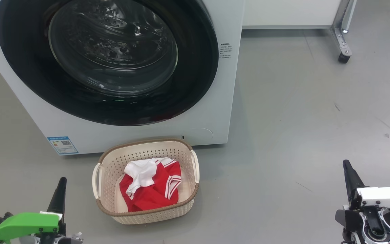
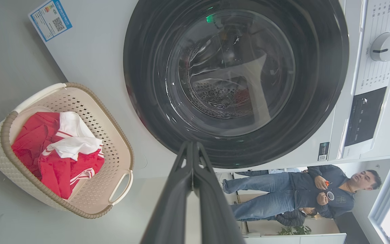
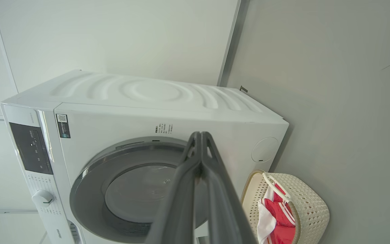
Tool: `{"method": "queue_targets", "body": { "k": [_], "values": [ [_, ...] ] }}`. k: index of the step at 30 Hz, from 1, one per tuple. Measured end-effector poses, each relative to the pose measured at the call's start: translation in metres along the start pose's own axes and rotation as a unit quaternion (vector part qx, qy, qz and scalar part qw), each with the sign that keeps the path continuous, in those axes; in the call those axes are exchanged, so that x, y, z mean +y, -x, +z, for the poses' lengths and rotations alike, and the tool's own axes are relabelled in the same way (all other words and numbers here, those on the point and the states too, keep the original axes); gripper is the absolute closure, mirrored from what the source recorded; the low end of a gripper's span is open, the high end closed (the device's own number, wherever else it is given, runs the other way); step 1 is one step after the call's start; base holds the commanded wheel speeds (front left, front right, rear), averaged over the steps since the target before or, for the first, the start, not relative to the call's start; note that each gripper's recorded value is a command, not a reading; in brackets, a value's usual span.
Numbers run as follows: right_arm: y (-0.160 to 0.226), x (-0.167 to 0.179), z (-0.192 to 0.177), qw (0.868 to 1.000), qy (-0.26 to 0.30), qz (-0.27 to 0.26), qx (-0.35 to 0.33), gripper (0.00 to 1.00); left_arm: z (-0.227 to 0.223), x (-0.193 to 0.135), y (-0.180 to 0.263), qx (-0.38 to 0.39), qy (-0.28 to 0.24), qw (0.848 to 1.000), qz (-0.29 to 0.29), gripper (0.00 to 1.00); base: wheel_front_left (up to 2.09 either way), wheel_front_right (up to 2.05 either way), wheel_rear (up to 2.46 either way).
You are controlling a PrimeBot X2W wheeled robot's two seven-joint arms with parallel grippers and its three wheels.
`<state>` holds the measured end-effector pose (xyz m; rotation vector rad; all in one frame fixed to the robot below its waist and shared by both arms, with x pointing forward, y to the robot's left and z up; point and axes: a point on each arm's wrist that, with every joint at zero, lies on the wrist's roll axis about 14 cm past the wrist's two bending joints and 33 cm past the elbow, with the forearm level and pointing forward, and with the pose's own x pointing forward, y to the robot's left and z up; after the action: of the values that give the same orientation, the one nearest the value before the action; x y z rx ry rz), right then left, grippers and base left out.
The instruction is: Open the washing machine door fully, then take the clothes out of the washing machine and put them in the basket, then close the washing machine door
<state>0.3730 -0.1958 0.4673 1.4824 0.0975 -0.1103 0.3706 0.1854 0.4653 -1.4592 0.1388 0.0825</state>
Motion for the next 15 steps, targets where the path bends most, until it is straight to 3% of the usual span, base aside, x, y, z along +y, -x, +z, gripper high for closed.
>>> {"method": "queue_targets", "body": {
  "k": [8,15],
  "values": [
    [0.001,0.005,0.007,0.999,-0.05,0.01,-0.006,1.0,0.004,-0.012,-0.003,-0.001,0.053,0.998,-0.024,1.0,0.0,0.0,0.0],
    [0.001,0.005,0.008,0.999,-0.053,0.011,-0.008,1.0,0.005,-0.012,-0.003,-0.003,0.054,0.998,-0.024,1.0,0.0,0.0,0.0]
  ]
}}
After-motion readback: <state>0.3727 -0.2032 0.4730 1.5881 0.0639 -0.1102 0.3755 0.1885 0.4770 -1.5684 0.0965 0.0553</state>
